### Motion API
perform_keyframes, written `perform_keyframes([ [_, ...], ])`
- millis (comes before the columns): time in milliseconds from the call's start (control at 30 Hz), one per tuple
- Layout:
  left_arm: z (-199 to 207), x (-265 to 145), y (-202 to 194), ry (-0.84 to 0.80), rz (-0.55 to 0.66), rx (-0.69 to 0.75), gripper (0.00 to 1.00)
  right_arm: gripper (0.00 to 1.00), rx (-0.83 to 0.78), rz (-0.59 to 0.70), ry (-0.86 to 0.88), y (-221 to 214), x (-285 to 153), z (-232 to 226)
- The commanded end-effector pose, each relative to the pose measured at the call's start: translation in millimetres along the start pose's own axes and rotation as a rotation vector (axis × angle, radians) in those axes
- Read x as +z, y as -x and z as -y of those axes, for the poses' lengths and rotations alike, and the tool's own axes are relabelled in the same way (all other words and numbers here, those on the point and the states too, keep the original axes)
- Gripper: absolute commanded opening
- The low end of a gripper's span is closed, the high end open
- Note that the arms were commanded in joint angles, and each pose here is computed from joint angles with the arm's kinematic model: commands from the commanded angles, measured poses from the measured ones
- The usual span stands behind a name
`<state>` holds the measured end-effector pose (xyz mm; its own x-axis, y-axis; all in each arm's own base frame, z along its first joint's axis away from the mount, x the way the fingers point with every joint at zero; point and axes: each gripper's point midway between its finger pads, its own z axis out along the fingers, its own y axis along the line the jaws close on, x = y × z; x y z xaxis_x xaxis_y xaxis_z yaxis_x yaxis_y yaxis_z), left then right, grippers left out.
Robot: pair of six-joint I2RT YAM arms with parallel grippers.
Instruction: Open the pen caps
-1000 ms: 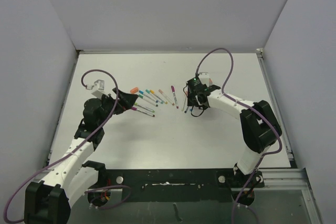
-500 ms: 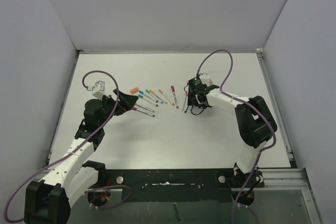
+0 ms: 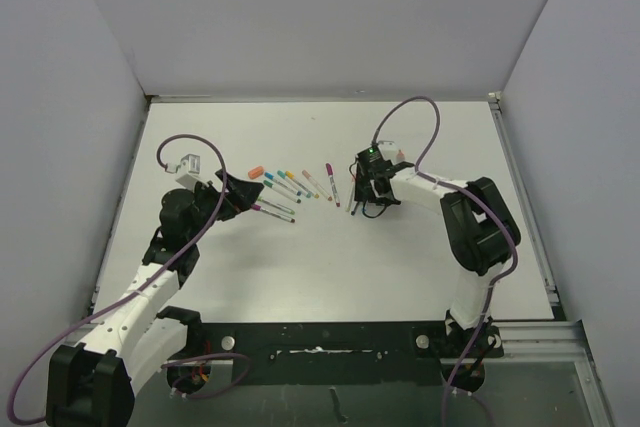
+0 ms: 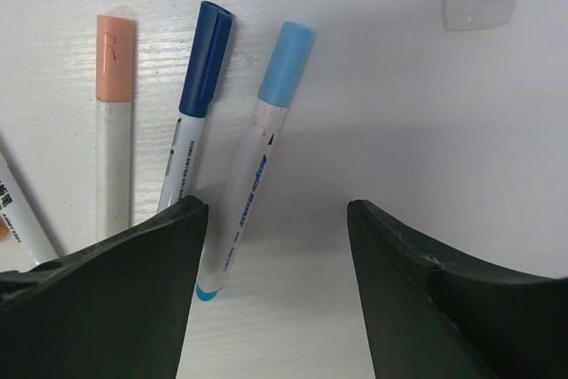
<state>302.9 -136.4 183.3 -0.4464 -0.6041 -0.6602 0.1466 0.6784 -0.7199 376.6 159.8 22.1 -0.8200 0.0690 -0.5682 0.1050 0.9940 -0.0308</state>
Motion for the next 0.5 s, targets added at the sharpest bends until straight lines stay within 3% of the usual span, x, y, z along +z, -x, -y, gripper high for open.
perform_keyframes([
  [0,12.3,-1.3,12.5,-0.039,0.04,0.028,0.98,0.65,0.034,0.05,0.032,21.3,-2.6,-9.7],
  [467,13.1,-1.9,11.8,-0.045,0.038,0.027,0.98,0.5,0.043,-0.007,0.038,1.2,5.0,5.1],
])
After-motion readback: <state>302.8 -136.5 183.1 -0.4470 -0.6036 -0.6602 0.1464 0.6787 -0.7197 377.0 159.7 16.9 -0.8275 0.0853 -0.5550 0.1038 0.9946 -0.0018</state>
